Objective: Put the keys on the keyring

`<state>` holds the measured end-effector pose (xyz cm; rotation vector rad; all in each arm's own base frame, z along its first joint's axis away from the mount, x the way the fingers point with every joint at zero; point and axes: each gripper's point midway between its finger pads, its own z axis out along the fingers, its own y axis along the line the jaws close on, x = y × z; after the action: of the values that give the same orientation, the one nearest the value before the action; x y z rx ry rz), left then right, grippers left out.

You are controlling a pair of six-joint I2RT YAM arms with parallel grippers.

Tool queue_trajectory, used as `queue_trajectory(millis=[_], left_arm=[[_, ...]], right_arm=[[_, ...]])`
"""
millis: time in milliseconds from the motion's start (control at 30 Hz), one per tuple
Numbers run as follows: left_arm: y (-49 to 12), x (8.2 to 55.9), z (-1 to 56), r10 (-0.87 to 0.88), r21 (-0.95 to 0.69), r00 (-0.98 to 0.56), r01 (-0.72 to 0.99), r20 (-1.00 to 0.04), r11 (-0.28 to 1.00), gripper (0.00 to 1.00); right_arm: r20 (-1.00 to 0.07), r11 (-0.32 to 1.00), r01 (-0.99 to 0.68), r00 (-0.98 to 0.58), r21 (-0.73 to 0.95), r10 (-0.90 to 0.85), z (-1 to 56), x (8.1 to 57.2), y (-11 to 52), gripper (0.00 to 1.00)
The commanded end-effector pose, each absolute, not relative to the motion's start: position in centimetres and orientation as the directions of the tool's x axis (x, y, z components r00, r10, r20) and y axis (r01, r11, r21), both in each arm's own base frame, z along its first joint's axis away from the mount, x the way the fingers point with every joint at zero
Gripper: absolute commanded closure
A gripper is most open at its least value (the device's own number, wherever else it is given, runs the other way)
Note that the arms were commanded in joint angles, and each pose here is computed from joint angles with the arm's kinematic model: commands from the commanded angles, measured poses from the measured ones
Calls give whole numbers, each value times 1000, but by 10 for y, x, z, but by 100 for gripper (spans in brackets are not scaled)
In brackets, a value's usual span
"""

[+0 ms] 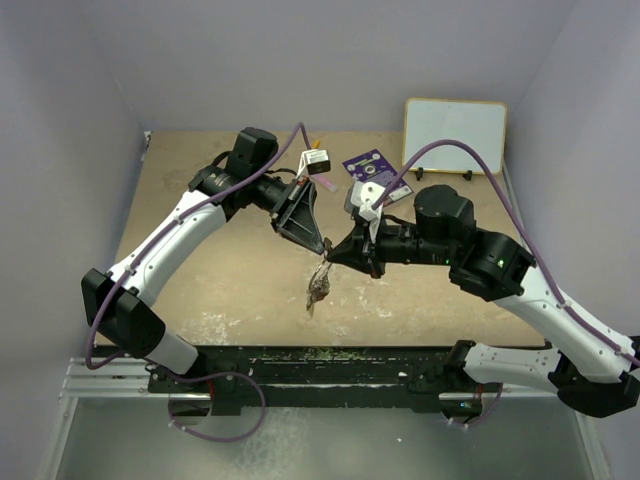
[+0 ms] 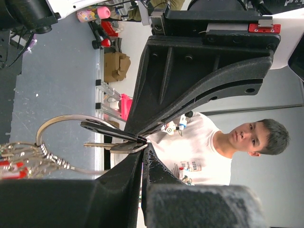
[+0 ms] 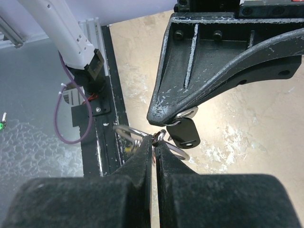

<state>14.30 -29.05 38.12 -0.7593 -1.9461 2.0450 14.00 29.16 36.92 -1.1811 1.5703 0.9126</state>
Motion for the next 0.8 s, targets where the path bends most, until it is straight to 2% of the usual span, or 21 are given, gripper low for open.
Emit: queue_trajectory(millis=[0, 767], left_arm=[[-270, 120, 406, 589, -958, -761, 150, -270, -246, 96], [-270, 119, 404, 591, -960, -763, 140, -260, -242, 96]], right_arm=[[-980, 243, -969, -15, -34, -197, 401, 142, 296, 100], [-973, 222, -972, 27, -79, -230, 404, 145, 299, 100]])
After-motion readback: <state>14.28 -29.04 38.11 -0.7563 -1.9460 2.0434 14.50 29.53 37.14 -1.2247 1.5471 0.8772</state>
